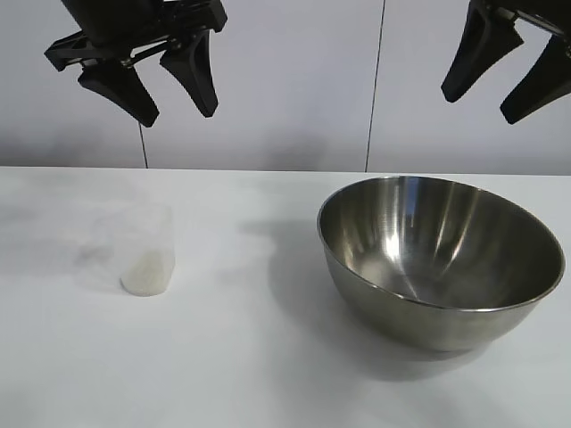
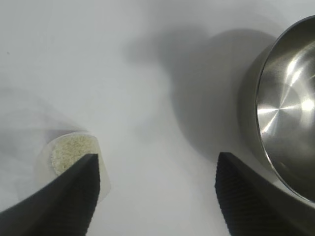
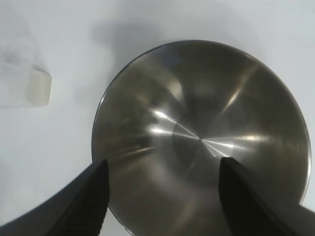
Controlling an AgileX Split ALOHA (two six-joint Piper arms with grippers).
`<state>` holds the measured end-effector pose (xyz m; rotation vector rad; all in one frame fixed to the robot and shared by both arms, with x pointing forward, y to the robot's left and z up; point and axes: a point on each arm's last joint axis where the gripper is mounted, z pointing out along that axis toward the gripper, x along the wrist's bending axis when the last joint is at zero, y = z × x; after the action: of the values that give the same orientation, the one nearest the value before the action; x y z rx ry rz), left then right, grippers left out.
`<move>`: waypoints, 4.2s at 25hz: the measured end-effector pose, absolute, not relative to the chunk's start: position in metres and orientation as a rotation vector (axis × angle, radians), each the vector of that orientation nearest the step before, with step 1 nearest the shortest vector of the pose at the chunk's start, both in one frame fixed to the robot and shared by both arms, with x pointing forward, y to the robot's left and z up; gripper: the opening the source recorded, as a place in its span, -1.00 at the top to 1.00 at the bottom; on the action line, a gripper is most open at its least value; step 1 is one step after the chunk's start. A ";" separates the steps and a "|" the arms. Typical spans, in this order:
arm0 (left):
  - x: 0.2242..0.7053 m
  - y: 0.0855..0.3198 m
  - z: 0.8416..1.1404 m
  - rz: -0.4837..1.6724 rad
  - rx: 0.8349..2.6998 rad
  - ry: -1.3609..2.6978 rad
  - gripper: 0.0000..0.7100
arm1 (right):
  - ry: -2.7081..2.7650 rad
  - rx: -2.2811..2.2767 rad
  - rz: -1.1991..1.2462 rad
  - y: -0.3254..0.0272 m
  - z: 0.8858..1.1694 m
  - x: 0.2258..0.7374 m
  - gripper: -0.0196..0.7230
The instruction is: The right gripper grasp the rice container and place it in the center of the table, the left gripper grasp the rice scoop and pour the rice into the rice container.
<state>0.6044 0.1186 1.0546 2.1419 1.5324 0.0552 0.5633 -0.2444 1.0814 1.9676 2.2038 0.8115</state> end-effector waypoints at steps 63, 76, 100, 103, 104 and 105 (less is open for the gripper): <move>0.605 0.118 1.055 0.062 2.135 1.530 -0.38 | 2.308 2.206 0.513 -0.275 0.949 0.601 0.90; 0.606 0.118 1.055 0.067 2.130 1.527 -0.38 | 2.401 2.075 0.664 -0.204 0.966 0.593 0.91; 0.606 0.118 1.055 0.067 2.130 1.527 -0.38 | 2.340 2.202 0.583 -0.163 0.914 0.598 -0.06; 0.606 0.118 1.055 0.068 2.131 1.527 -0.38 | 2.312 2.215 0.614 -0.165 0.925 0.598 -0.15; 0.606 0.118 1.055 0.068 2.131 1.527 -0.38 | 2.305 2.212 0.632 -0.167 0.933 0.599 -0.16; 0.606 0.118 1.055 0.068 2.131 1.527 -0.38 | 2.293 2.206 0.659 -0.169 0.942 0.600 -0.16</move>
<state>0.6056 0.1183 1.0551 2.1308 1.5273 0.0679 0.6004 -0.1693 0.9422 2.2059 2.2933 0.6588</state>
